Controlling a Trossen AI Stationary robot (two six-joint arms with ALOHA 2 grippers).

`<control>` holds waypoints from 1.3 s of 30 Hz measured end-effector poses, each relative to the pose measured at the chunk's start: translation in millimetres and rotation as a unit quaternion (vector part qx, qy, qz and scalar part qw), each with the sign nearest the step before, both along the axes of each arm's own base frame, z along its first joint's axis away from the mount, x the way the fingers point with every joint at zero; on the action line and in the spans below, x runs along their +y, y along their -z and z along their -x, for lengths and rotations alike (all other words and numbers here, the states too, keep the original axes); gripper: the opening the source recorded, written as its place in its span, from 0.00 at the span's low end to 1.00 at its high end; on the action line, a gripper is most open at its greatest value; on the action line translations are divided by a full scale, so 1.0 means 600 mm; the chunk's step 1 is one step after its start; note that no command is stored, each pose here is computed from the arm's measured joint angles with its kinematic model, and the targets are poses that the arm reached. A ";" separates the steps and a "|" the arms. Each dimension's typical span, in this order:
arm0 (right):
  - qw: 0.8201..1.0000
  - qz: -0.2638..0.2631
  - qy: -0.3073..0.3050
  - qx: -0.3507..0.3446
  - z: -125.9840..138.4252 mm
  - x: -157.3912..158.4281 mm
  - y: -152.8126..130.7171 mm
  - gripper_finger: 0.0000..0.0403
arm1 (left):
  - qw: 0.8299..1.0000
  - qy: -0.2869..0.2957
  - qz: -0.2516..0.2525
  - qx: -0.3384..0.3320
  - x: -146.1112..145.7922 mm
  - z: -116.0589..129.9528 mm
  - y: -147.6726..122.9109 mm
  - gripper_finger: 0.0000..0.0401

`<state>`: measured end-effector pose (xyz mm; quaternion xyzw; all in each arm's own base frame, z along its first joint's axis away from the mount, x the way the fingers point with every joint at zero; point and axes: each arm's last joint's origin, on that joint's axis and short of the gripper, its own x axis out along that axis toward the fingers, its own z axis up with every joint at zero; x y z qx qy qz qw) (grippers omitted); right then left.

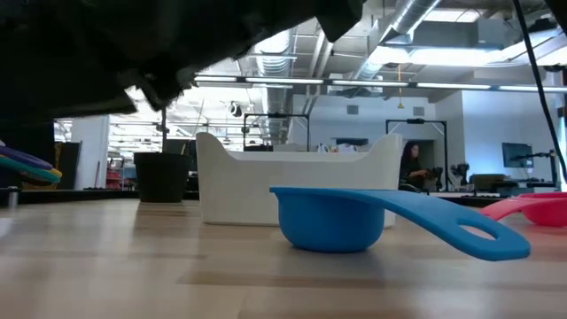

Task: Nest measuring cups in basket
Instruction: Stack the purple measuring cup into the yellow measuring cup

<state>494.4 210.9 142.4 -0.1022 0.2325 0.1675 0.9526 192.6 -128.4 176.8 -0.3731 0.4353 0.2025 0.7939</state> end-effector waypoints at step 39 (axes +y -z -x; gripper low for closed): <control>0.997 0.048 0.053 0.028 -0.044 -0.046 0.018 0.01 | 0.997 0.042 0.060 -0.020 -0.014 -0.012 -0.006 0.00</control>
